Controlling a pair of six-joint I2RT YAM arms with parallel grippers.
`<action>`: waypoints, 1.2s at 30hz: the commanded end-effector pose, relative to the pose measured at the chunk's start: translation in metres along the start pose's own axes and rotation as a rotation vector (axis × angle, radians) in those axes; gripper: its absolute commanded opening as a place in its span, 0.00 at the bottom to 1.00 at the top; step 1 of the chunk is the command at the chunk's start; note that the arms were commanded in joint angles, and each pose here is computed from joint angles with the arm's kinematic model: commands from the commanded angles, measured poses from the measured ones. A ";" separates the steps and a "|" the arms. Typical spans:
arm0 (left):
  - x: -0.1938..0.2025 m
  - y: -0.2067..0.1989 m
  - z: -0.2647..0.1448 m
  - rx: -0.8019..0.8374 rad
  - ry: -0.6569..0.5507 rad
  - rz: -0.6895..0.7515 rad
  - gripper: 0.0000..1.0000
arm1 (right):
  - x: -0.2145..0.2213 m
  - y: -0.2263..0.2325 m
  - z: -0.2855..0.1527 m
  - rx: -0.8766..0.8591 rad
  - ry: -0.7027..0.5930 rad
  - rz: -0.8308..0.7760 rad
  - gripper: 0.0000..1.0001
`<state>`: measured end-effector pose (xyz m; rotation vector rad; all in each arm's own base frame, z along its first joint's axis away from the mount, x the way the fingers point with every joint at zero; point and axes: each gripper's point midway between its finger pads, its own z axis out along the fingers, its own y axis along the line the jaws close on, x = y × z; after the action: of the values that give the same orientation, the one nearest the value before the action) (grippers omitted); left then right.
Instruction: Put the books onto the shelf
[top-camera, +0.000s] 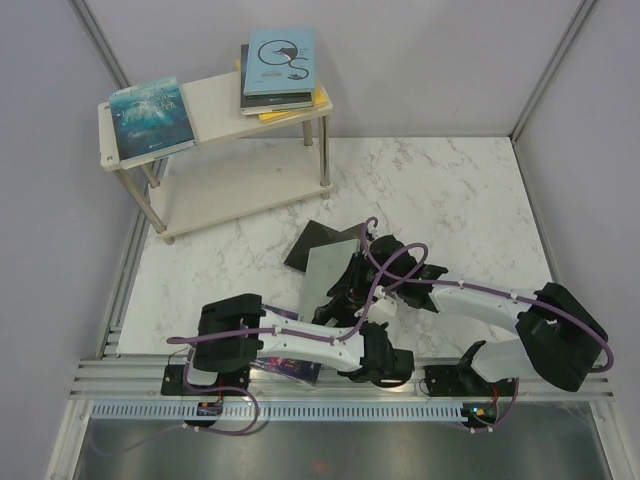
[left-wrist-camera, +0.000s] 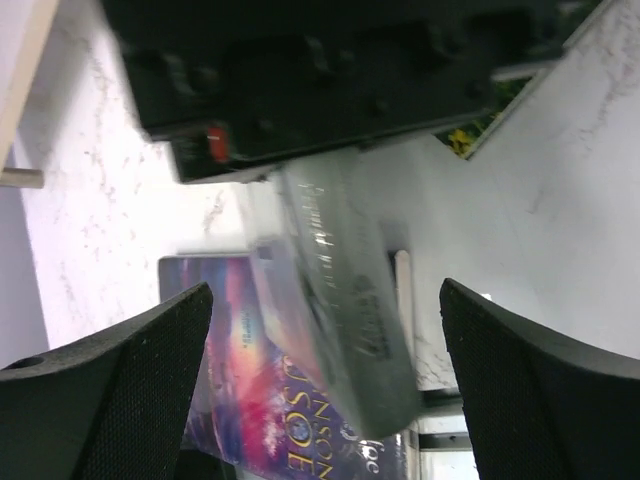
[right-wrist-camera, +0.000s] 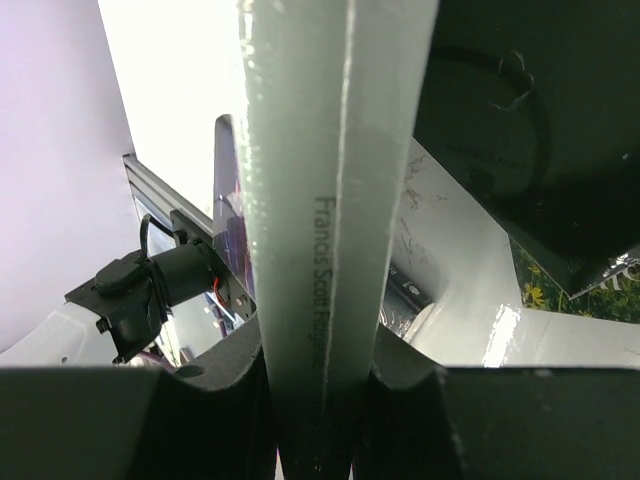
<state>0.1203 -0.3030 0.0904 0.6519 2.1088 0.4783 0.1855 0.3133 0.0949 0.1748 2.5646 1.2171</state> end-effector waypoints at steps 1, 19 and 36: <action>-0.025 0.026 0.002 -0.115 -0.106 -0.112 0.95 | -0.001 0.014 -0.008 -0.051 -0.003 -0.049 0.00; -0.022 0.042 0.015 -0.242 -0.122 -0.086 0.02 | 0.007 0.024 -0.019 -0.080 0.037 -0.027 0.00; -0.033 0.086 -0.014 -0.152 -0.108 -0.195 0.02 | -0.109 0.046 -0.090 0.085 -0.232 -0.166 0.98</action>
<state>0.1464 -0.2842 0.1237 0.4063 2.0189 0.4632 0.2495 0.2799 0.1842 0.1349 2.4264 1.0785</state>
